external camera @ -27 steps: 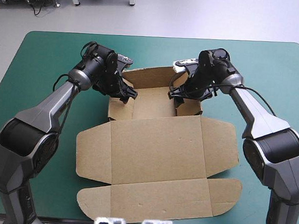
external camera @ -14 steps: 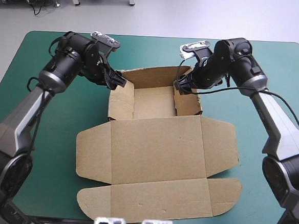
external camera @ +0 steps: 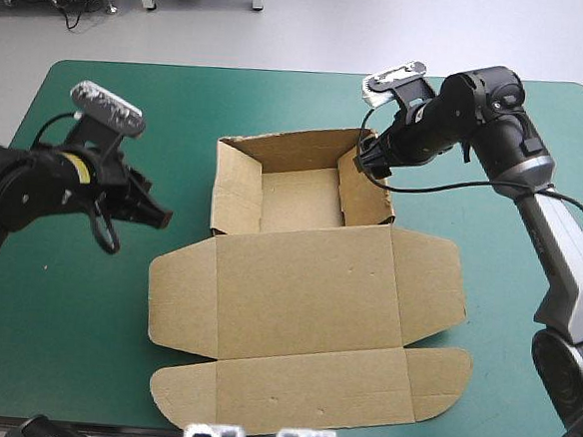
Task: Fold the box
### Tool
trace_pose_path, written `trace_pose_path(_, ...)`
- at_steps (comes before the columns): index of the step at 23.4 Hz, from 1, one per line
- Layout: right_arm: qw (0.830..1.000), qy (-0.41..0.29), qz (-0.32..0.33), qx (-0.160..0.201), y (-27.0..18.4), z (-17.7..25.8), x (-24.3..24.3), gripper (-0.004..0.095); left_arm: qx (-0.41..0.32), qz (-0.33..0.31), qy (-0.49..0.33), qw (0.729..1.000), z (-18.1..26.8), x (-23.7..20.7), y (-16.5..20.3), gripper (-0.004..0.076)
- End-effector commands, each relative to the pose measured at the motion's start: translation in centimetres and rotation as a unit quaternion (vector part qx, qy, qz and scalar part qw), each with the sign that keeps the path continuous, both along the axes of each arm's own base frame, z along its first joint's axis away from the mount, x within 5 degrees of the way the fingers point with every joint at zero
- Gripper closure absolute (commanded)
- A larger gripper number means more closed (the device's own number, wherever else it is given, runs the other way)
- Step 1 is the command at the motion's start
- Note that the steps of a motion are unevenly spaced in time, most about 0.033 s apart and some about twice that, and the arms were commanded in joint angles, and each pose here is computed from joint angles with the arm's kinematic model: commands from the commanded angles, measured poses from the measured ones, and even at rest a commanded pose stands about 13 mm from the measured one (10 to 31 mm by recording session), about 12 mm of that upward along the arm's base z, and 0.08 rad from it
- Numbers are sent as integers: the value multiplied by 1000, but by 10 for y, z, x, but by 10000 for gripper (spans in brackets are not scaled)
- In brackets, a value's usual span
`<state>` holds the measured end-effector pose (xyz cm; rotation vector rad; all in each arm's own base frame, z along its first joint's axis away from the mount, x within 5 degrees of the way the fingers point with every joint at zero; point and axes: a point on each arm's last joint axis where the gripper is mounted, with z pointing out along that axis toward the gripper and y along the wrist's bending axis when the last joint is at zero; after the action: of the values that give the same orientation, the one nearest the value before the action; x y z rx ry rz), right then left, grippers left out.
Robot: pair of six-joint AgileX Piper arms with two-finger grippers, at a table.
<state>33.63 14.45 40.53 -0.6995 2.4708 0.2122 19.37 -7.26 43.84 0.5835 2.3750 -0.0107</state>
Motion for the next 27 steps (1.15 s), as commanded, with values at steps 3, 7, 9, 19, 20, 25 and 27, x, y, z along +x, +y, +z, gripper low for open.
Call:
trace_pose_path(3,1000,-16,1,1,-1,5,4,175,29,5,83,996,-61,-51,20,721)
trace_pose_path(7,1000,-2,-1,-9,4,-14,20,175,35,8,111,993,-95,-72,29,721)
trace_pose_path(9,1000,3,-12,-8,4,-30,36,175,26,22,111,993,-99,-82,33,721)
trace_pose_path(19,992,118,-22,42,-3,-98,75,308,-1,39,81,996,-93,-95,39,721)
trace_pose_path(20,992,121,-19,42,-2,-101,76,387,-2,39,81,996,-92,-95,39,721)
trace_pose_path(25,992,119,-1,36,-1,-105,78,810,-2,39,81,996,-92,-95,39,721)
trace_pose_path(27,993,114,11,31,-1,-105,78,930,-3,39,78,996,-92,-94,39,721)
